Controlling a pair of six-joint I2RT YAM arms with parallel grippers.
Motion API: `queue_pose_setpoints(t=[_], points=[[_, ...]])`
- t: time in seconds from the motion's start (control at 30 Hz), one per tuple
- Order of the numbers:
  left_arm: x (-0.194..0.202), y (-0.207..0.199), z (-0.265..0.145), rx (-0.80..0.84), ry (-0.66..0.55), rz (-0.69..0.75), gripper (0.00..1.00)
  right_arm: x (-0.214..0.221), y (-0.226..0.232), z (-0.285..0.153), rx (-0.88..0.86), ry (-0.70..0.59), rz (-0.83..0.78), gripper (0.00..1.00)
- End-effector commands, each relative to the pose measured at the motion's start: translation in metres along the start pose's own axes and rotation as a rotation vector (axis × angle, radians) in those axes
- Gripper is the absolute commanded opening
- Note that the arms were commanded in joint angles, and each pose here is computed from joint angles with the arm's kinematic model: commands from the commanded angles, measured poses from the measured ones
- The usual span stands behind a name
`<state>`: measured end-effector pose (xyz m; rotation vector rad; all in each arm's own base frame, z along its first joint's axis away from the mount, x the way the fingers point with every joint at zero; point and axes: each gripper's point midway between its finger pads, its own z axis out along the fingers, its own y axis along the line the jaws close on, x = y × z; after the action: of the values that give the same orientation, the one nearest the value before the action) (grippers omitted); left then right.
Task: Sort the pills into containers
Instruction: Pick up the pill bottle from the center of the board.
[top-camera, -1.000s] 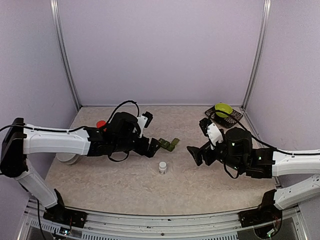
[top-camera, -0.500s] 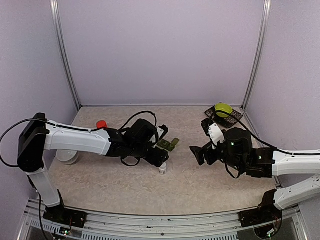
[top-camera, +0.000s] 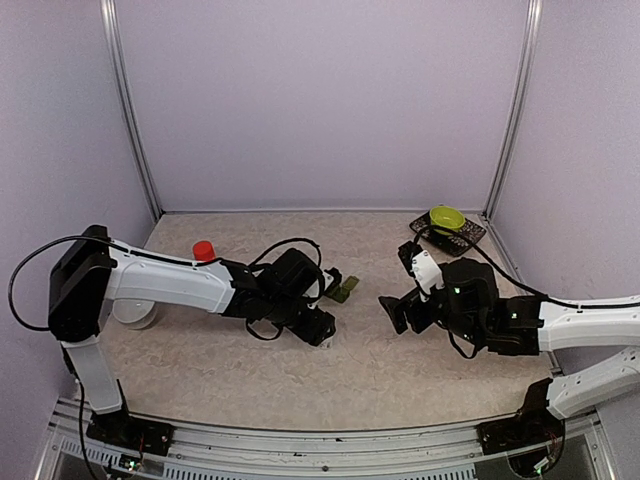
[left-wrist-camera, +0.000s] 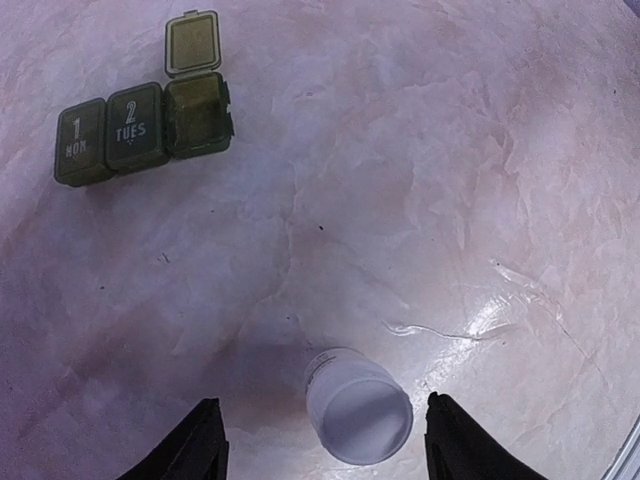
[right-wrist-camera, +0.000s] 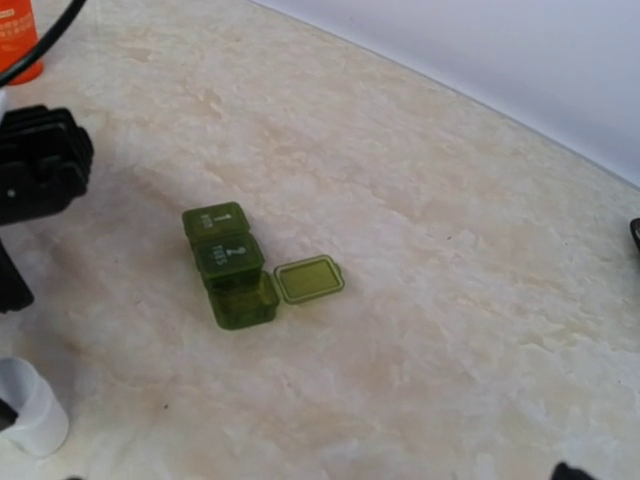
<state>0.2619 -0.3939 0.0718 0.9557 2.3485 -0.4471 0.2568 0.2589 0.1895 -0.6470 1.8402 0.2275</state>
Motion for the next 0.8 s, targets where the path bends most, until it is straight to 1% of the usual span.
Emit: queue_pose_setpoints(t=[0.0, 0.1, 0.23, 0.37, 0.47, 0.67, 0.77], points=[[-0.003, -0.009, 0.004, 0.037, 0.01, 0.005, 0.64, 0.0, -0.007, 0.003, 0.032, 0.011, 0.002, 1.0], [-0.002, -0.012, 0.007, 0.049, 0.019, 0.009, 0.6, 0.001, -0.007, 0.004, 0.035, 0.017, 0.0, 1.0], [-0.001, -0.011, 0.008, 0.047, 0.023, 0.01, 0.58, 0.002, -0.007, 0.005, 0.034, 0.022, 0.0, 1.0], [0.0, -0.013, 0.011, 0.052, 0.028, 0.01, 0.47, 0.005, -0.006, 0.006, 0.034, 0.028, 0.001, 1.0], [0.0, -0.013, 0.012, 0.055, 0.029, 0.011, 0.37, 0.005, -0.006, 0.006, 0.033, 0.027, 0.006, 1.0], [0.001, -0.014, 0.014, 0.062, 0.033, 0.013, 0.3, 0.008, -0.007, 0.006, 0.031, 0.03, 0.004, 1.0], [0.0, -0.015, 0.013, 0.067, 0.028, 0.015, 0.21, 0.01, -0.005, 0.006, 0.022, 0.034, 0.004, 1.0]])
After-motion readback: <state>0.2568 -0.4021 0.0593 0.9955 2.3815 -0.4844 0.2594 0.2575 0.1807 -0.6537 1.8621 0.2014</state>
